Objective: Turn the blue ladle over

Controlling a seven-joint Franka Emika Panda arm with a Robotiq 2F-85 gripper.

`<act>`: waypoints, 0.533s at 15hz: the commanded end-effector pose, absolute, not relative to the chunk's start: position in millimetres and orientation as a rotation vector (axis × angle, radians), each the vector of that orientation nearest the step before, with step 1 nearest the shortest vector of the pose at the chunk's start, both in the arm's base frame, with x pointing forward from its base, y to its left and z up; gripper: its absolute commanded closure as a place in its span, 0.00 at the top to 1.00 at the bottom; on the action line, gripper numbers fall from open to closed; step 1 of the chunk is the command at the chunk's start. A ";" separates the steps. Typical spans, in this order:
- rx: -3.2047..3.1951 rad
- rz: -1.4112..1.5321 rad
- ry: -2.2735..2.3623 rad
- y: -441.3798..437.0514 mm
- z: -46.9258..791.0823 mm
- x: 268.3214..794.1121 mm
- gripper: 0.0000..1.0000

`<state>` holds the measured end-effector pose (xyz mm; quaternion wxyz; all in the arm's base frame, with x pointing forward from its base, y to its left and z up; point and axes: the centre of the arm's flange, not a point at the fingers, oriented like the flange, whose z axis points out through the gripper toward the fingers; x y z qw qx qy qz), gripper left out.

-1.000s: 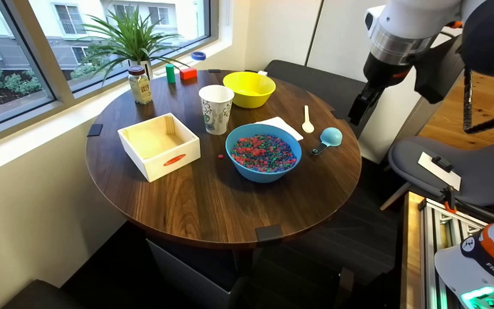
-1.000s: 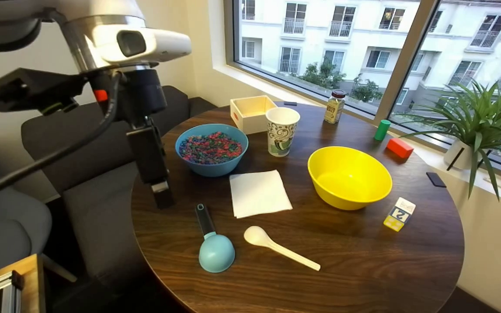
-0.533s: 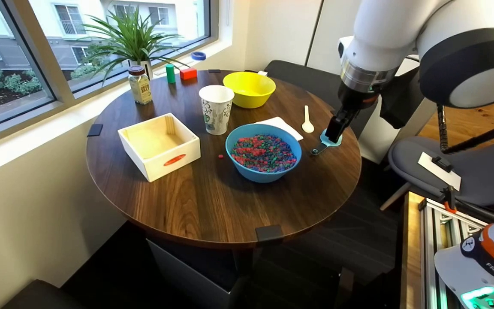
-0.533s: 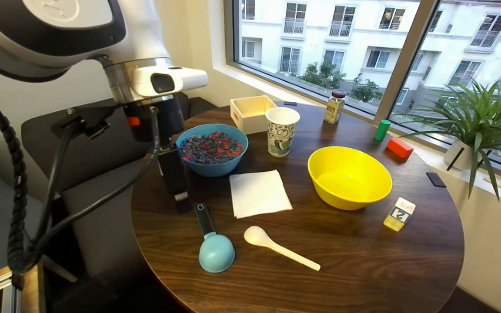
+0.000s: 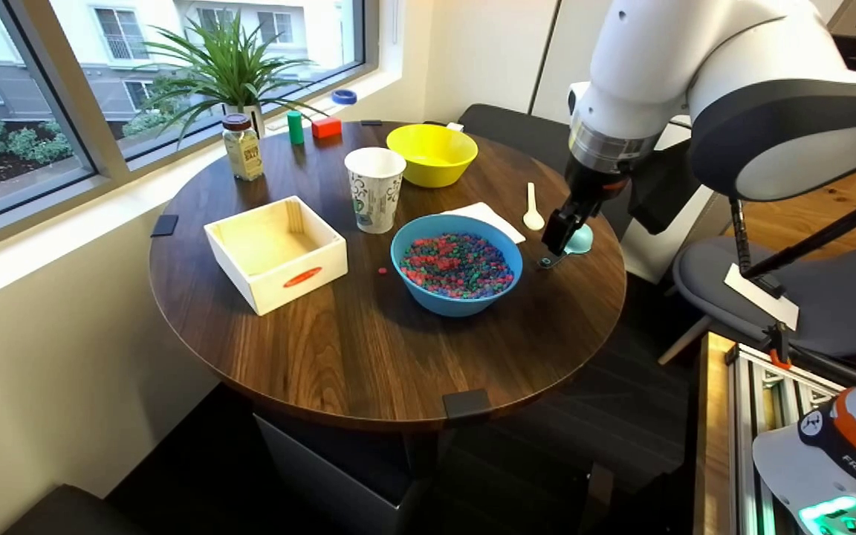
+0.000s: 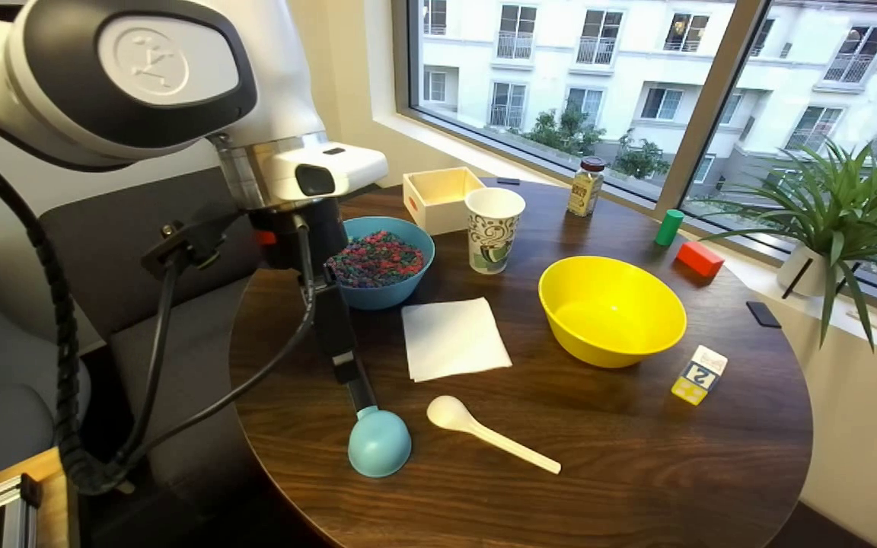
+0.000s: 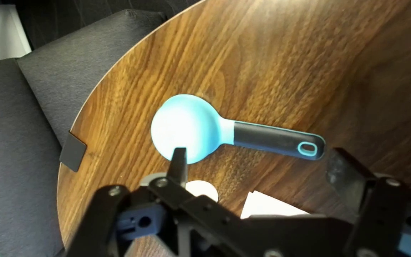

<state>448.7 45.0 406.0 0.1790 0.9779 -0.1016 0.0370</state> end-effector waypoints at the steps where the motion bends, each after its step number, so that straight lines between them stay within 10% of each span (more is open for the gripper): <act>1: 2.774 0.093 -0.307 48.2 386.7 452.3 1.00; 8: 2.733 0.039 -0.273 57.9 364.2 458.6 1.00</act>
